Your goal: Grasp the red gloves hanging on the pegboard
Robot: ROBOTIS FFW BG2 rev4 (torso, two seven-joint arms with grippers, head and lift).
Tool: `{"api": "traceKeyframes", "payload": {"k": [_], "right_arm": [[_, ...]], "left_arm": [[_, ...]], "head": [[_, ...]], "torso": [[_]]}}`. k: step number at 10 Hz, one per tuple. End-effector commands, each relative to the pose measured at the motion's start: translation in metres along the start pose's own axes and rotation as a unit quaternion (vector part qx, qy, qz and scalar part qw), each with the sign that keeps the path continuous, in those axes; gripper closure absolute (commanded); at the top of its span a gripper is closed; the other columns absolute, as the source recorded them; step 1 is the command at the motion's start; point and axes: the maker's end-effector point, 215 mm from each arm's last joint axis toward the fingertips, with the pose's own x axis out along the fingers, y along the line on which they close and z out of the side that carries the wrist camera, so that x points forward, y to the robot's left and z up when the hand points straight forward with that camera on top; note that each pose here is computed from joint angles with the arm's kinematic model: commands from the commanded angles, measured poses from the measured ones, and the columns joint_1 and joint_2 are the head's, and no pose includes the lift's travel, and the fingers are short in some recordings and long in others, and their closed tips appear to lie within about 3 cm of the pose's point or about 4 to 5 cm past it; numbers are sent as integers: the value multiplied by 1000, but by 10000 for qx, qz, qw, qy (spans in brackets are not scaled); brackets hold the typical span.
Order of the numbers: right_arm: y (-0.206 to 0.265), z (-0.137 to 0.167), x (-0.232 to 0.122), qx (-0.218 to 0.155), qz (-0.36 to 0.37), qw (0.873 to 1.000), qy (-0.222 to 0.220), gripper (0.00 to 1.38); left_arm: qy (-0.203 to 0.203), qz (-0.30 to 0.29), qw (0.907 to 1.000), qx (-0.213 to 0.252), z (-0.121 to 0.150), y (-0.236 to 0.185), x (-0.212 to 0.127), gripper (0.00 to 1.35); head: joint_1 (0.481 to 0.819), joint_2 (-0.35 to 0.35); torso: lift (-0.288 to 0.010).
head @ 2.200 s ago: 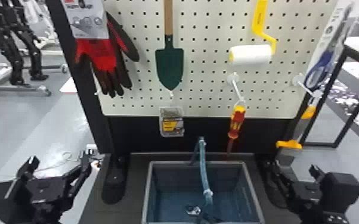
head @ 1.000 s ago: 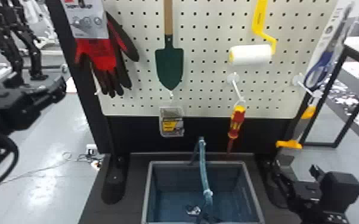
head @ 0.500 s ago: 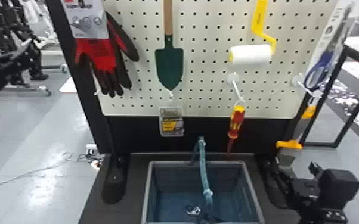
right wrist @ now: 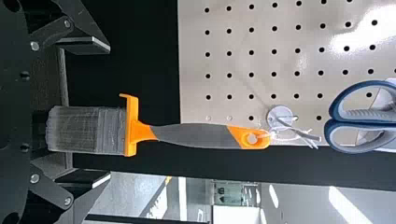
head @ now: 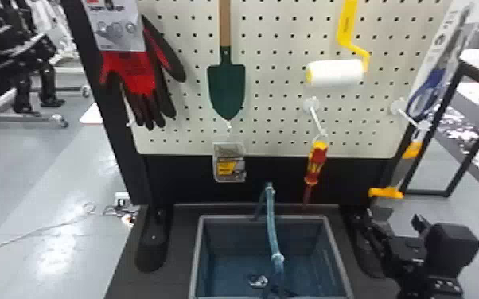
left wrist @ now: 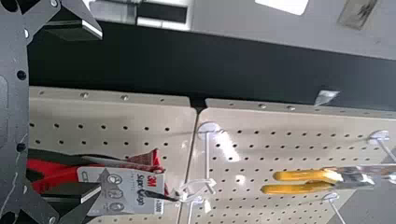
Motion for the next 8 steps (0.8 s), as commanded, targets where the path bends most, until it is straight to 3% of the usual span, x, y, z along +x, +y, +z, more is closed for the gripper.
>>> {"api": "traceKeyframes", "payload": {"k": [1,3,8], "right_arm": [[0,1,1,6,-1,10000,-12,323],[2,3,2,17,22,10000,-27,323],[6,2,5,24,59,10000,-19,323]], "left_arm": [[256,-315,9989,-234,-15,-2,20,160],[296,-996,9928,-603,-21,-28,46,160],[407,-1719,9783,-1081,-26,-71,79,160]], "head": [[549,0],[549,0],[549,0]], "torso": [[-100],[-100],[-100]]}}
